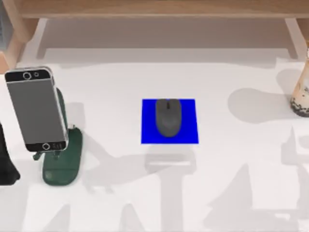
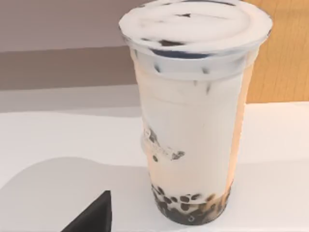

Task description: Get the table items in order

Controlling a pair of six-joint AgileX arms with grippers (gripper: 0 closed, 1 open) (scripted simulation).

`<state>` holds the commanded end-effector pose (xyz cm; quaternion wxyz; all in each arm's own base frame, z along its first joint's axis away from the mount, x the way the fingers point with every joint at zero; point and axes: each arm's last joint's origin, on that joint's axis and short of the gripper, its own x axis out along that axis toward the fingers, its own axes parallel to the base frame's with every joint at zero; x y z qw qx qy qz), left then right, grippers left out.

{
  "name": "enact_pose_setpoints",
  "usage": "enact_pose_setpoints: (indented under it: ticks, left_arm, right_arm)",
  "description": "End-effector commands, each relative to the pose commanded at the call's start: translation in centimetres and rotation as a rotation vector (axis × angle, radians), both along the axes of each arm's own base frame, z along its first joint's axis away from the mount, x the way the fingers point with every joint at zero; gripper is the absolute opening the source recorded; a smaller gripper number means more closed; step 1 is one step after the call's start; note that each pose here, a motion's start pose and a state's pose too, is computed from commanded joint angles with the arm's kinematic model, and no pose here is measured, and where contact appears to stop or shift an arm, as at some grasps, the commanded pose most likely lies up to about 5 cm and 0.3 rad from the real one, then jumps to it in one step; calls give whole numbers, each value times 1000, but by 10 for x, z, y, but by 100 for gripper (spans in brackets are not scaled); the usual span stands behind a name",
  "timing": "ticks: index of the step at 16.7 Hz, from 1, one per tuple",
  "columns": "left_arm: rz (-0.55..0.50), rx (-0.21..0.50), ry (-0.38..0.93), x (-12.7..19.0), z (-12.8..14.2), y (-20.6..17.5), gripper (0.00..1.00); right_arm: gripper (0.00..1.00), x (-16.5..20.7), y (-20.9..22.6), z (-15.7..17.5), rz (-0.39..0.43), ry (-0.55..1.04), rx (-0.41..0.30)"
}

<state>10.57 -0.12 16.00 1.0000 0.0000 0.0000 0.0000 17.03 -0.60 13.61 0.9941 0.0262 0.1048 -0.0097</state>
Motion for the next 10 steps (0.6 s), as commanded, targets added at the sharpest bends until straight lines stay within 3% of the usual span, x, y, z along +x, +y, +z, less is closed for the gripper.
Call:
enact_pose_setpoints:
  ticks: [10]
  left_arm:
    - [0,0,0,0,0,0,100]
  right_arm:
    - [100,96,5,-48,3,-65,-50]
